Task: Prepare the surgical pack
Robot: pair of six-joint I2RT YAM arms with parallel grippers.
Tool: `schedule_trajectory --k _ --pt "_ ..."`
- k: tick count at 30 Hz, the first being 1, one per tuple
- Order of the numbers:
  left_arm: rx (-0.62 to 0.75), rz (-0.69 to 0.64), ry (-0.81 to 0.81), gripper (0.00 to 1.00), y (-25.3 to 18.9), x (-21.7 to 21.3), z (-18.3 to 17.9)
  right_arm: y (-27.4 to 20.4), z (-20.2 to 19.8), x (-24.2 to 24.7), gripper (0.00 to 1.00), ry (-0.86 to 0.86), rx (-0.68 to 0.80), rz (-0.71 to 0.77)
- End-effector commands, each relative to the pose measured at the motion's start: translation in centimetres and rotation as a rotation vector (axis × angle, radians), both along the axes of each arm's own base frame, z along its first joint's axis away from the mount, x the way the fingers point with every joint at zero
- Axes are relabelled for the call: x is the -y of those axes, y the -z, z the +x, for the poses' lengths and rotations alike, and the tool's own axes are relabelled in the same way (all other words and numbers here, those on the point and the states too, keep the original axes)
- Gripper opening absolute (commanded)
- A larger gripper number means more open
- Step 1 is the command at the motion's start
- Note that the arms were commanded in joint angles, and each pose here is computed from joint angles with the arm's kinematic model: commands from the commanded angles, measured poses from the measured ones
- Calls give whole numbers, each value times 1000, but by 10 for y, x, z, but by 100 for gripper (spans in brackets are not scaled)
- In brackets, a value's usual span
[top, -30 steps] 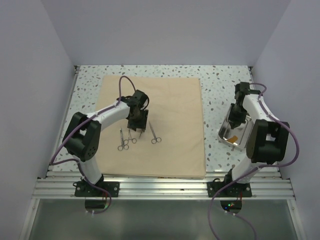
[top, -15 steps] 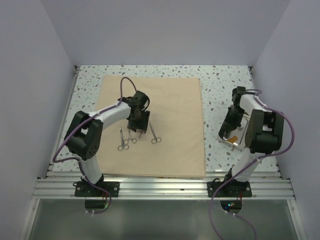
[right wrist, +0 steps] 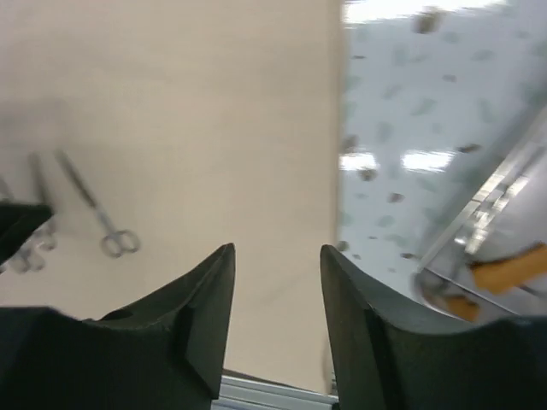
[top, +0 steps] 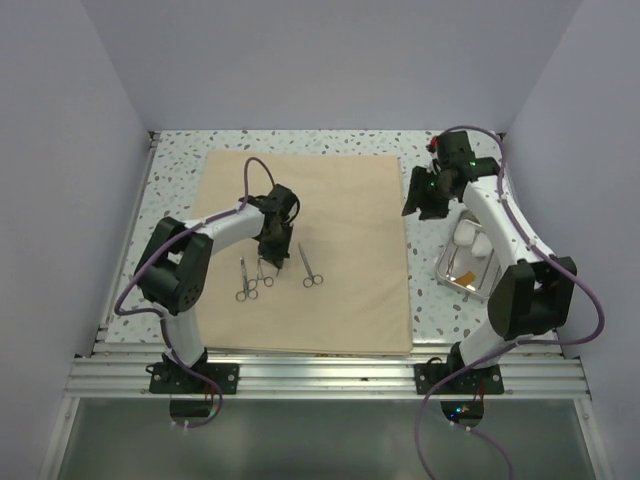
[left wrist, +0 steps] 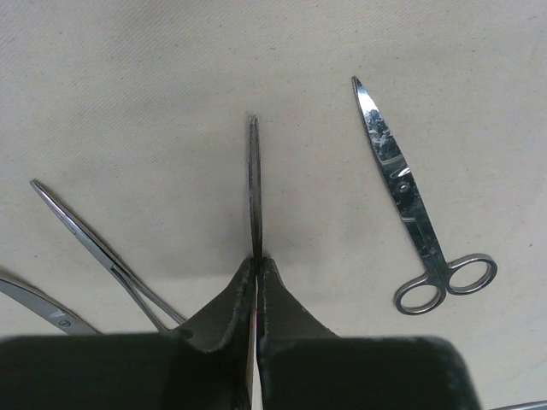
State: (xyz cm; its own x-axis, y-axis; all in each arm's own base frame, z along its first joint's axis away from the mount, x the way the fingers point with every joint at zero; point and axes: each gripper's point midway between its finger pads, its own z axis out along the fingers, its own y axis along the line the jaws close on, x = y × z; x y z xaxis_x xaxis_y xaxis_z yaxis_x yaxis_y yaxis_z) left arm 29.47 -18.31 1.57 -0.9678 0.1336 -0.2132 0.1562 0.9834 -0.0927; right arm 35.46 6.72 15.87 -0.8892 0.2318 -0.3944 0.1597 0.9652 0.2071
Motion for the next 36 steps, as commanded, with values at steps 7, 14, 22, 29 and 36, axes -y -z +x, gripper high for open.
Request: schedule_trajectory --k 7,14,22,29,36 --pt "56 -350 65 0 -72 55 -3 -11 -25 -151 62 -134 -41 710" --pt "34 -632 94 0 -111 90 -23 -6 -29 -209 64 -173 -69 769" --pt "29 -703 77 0 -125 100 -24 2 -36 -233 57 -199 -118 745" --pt "19 -747 84 0 -135 113 -29 19 -45 -248 48 -216 -165 727" --pt "13 -749 100 0 -137 119 -29 26 -49 -257 27 -237 -196 730"
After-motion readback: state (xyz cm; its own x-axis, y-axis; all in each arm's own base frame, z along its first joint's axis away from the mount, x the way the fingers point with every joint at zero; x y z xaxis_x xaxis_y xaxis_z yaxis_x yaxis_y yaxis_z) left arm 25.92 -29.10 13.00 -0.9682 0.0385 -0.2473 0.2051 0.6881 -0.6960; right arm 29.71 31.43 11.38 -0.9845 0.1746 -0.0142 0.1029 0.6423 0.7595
